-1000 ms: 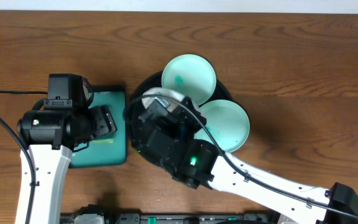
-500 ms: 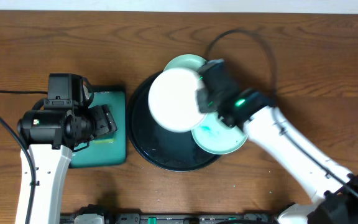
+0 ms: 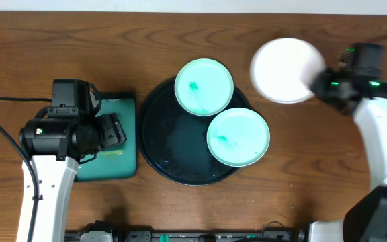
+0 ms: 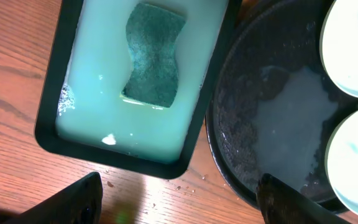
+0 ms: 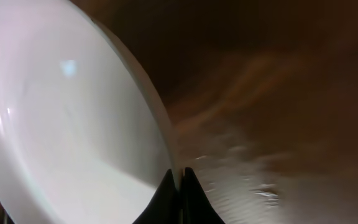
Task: Clean dirty plates on tray and stack at the side
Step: 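Carry the white plate right and set it down on the table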
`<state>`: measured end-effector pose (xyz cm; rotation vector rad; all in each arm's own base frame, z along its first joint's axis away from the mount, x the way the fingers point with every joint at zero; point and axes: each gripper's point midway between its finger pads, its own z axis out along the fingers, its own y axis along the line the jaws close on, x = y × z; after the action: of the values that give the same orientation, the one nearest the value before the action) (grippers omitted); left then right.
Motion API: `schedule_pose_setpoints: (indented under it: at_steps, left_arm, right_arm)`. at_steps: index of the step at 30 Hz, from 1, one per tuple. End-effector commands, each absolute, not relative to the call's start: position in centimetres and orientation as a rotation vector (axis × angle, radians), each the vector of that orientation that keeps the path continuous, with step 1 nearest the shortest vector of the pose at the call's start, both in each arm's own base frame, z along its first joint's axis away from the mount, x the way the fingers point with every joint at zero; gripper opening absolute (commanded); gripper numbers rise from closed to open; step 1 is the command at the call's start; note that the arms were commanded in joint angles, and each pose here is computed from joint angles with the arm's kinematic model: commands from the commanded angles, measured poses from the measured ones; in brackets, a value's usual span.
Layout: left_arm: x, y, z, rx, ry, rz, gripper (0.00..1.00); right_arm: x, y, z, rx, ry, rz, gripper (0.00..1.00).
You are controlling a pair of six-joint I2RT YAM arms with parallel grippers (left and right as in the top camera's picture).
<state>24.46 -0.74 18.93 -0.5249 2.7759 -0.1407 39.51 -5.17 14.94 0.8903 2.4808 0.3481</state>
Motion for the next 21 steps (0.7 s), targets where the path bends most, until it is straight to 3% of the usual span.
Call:
schedule_pose_setpoints:
  at_steps: [1,11,19,20,21]
  left_arm:
    - [24.3,-0.9,18.4,-0.531,2.795,-0.141,0.80]
    - [24.3,-0.9,18.4,-0.531,2.796,-0.140,0.80]
    - [24.3,-0.9,18.4,-0.531,2.797,-0.140,0.80]
    - [24.3,-0.9,18.4,-0.531,2.797,-0.140,0.80]
    - [24.3,-0.9,18.4,-0.531,2.797,-0.140,0.80]
  right_arm:
    - [38.9,-9.4,13.4,1.016,2.473,0.342,0.01]
    - [36.6,-16.4,4.4,1.269,2.568,0.299,0.01]
    - [37.1,-16.6,2.2,1.281,2.583,0.301,0.01]
    - [37.1,-16.7,2.3,1.280,2.582,0.302,0.14]
    - [37.1,-16.6,2.3,1.279,2.583,0.302,0.41]
